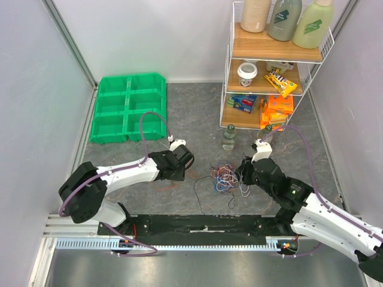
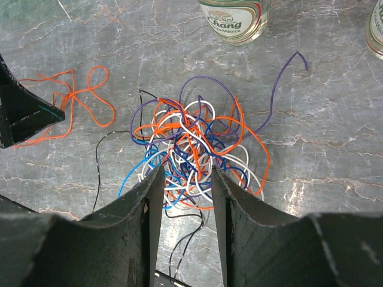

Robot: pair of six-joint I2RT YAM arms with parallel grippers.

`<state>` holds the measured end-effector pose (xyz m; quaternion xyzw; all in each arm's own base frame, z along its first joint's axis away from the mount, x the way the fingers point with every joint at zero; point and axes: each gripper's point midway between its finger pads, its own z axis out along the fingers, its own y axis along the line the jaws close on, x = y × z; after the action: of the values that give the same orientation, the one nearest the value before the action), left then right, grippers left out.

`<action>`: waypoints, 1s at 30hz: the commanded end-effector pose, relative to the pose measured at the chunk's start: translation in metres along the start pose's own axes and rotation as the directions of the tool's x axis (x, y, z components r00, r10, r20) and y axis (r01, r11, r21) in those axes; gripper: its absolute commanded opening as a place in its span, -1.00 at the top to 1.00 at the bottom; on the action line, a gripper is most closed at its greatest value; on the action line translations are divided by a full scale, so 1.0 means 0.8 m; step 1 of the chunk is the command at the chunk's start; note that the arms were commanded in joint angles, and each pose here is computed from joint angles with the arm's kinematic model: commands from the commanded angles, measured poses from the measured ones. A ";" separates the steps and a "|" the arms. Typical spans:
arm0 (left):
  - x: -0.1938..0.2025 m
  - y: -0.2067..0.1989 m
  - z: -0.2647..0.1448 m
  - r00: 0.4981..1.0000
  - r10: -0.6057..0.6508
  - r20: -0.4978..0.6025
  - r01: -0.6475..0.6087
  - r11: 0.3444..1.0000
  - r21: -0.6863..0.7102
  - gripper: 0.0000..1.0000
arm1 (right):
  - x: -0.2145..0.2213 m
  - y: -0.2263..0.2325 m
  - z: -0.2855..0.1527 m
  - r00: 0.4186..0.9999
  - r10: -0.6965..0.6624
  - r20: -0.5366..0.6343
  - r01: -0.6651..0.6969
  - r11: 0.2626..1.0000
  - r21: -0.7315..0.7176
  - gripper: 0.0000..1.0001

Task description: Untangle the cables

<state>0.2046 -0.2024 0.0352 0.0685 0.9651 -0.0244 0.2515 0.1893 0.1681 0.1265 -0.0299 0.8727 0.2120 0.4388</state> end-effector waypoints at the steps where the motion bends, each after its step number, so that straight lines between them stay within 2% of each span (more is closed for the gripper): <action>1: -0.031 -0.033 -0.007 0.997 -0.032 0.065 0.025 0.994 0.109 0.00 | -0.001 -0.007 -0.003 1.000 -0.013 0.013 0.013 1.000 0.015 0.11; 4: -0.035 -0.038 -0.005 0.997 -0.029 0.073 0.019 0.992 0.125 -0.20 | 0.000 -0.008 -0.003 1.000 -0.017 0.013 0.016 1.000 0.019 0.11; 7: -0.042 -0.039 0.001 0.997 -0.013 0.080 0.004 0.995 0.104 -0.29 | 0.001 -0.009 -0.001 1.000 -0.016 0.008 0.016 1.000 0.023 0.11; 11: -0.043 -0.037 0.018 0.998 0.015 0.067 -0.019 0.998 0.053 -0.30 | 0.001 -0.009 0.000 1.000 -0.020 0.002 0.020 0.999 0.028 0.10; 16: -0.047 -0.040 0.035 0.997 0.032 0.065 -0.034 0.999 0.030 -0.18 | 0.003 -0.010 0.001 1.000 -0.016 0.002 0.016 0.999 0.030 0.11; 22: -0.042 -0.042 0.044 0.998 0.034 0.044 -0.035 0.999 0.020 0.21 | 0.005 -0.011 0.000 1.000 -0.014 -0.002 0.014 0.999 0.029 0.10; 29: -0.028 -0.029 0.047 0.999 0.048 0.010 -0.048 0.999 -0.016 0.94 | 0.004 -0.012 -0.001 1.000 -0.012 0.004 0.012 0.999 0.036 0.10; 30: -0.029 -0.028 0.044 0.999 0.048 0.015 -0.048 0.999 -0.016 0.97 | 0.004 -0.012 0.000 1.000 -0.014 0.002 0.014 0.999 0.035 0.10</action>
<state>0.2355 -0.2375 0.0159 0.0897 0.9624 -0.0301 0.2548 0.1871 0.1631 0.1204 -0.0328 0.8772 0.2007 0.4350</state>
